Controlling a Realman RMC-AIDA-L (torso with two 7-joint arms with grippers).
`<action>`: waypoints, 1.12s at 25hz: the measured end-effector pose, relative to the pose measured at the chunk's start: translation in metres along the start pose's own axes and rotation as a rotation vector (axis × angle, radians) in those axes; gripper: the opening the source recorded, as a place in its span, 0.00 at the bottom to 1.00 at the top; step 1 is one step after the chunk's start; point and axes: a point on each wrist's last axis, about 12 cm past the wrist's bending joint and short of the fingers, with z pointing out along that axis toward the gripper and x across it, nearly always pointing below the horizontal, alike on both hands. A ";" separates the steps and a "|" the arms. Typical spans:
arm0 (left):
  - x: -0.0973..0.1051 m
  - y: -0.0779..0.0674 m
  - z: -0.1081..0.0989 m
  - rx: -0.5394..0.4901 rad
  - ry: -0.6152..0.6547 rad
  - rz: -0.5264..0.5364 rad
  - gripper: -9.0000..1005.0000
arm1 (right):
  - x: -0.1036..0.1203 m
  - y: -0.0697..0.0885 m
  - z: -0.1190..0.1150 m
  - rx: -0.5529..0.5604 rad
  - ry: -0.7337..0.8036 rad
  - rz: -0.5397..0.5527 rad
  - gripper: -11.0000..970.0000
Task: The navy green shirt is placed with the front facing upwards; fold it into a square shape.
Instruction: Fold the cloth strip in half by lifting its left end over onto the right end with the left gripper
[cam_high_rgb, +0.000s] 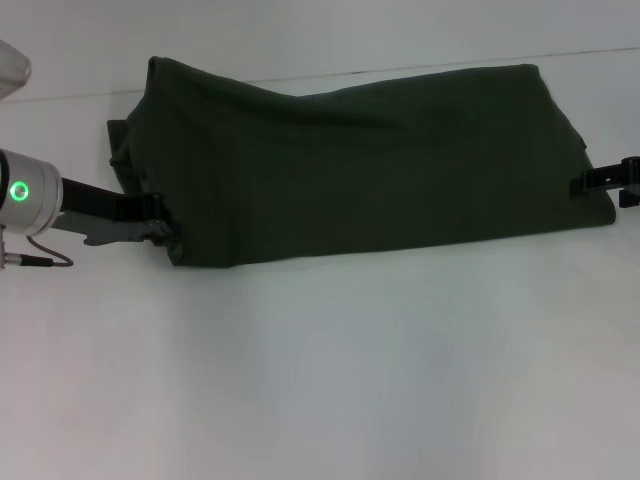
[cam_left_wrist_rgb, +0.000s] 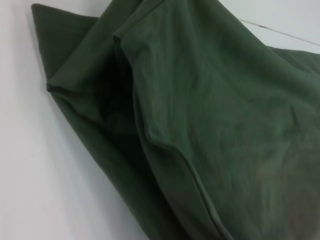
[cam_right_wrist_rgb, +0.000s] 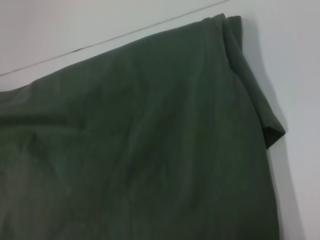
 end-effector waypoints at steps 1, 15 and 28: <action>0.000 0.000 0.000 0.000 -0.001 0.001 0.03 | 0.000 0.000 0.000 0.007 0.000 -0.002 0.87; 0.000 0.000 0.000 -0.001 -0.002 0.002 0.03 | 0.002 0.002 0.011 0.023 -0.002 -0.012 0.87; 0.000 0.001 0.000 -0.004 -0.003 0.000 0.03 | 0.005 0.006 0.021 0.021 0.012 -0.006 0.86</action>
